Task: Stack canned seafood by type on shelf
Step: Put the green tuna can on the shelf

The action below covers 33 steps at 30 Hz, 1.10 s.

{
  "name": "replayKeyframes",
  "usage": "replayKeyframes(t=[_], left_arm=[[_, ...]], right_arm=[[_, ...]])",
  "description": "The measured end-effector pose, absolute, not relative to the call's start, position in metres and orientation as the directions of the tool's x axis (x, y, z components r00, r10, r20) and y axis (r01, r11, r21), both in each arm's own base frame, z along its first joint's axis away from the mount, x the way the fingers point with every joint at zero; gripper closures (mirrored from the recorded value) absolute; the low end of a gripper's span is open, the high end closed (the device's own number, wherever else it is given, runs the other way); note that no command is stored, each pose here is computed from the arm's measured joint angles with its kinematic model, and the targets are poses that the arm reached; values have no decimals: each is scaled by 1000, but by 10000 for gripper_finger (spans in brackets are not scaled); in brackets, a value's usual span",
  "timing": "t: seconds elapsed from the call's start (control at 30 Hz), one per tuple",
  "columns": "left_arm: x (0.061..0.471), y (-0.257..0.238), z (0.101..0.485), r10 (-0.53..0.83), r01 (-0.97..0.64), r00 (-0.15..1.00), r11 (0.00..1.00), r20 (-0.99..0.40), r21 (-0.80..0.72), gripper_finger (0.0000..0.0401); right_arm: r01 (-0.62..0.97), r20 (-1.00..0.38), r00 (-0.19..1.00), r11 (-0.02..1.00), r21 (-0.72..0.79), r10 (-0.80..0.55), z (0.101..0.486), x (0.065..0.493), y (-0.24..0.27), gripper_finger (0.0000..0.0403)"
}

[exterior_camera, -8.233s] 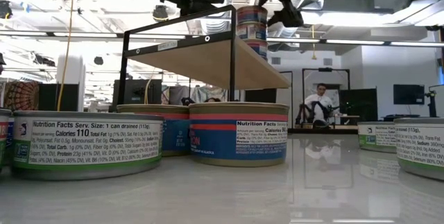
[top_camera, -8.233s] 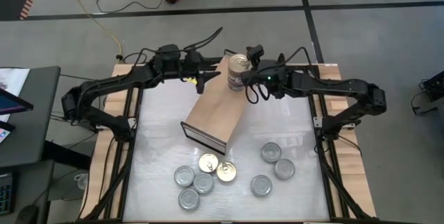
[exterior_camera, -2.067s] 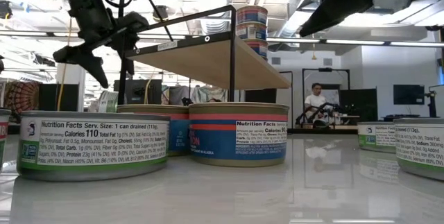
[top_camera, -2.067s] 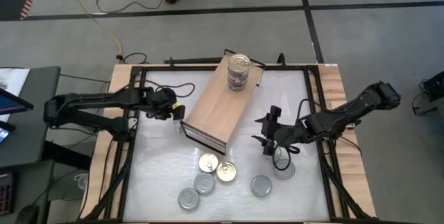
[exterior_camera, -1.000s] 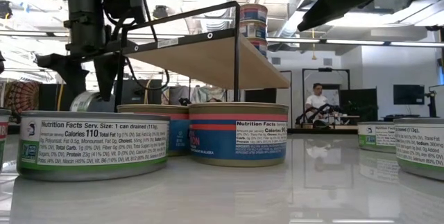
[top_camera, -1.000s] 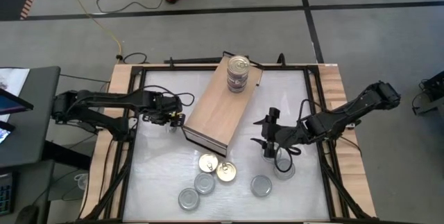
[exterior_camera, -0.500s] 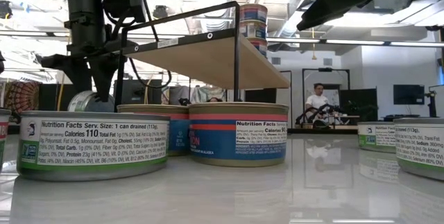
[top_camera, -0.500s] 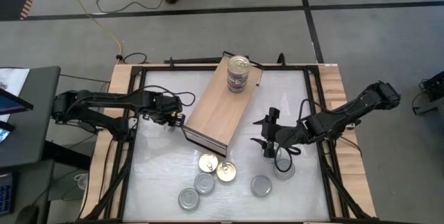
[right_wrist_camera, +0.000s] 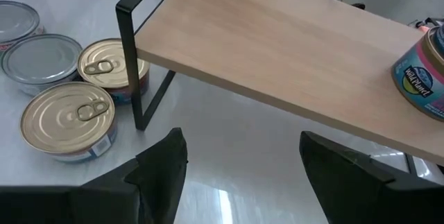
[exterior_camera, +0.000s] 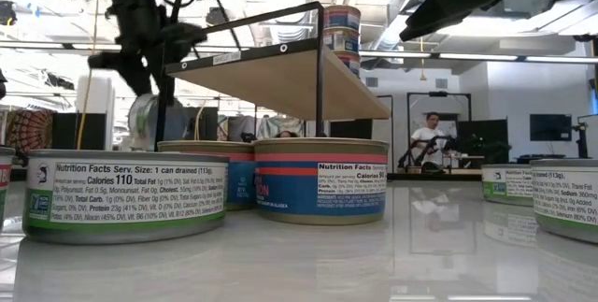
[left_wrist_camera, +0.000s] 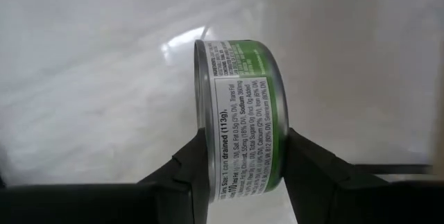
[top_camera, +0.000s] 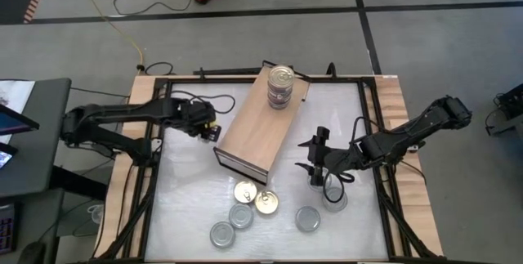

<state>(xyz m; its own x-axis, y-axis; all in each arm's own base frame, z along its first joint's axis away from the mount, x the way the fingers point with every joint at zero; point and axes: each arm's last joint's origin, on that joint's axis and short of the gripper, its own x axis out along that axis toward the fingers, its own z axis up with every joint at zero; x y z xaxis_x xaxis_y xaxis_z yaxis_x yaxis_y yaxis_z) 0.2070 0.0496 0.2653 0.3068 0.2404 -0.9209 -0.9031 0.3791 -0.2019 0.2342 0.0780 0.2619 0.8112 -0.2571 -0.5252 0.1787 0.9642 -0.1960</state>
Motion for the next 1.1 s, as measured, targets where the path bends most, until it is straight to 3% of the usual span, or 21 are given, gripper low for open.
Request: replayKeyframes(t=[0.3, 0.53, 0.73, 0.83, 0.93, 1.1], left_arm=[[208, 52, 319, 292, -875, 374, 427, -880, -230, 268], [214, 39, 365, 282, -704, 542, 667, -792, -245, 268], [222, 10, 382, 291, -458, 651, 887, -701, -58, 268], [227, -10, 382, 280, -301, 683, 950, -674, 89, 268], [234, -29, 378, 310, -150, 688, 945, -656, 289, 264], [246, -55, 371, 410, 27, 694, 807, -592, 590, 255]], right_arm=[[182, -522, 814, 965, -190, -256, 262, 234, 78, 100], [177, -536, 802, 962, -208, -263, 261, 233, 77, 100], [212, -531, 789, 948, -239, -310, 262, 230, 75, 100], [217, -525, 791, 947, -237, -312, 264, 228, 74, 100], [222, -525, 790, 945, -239, -318, 266, 225, 73, 100], [279, -477, 798, 927, -249, -368, 273, 221, 71, 100]])
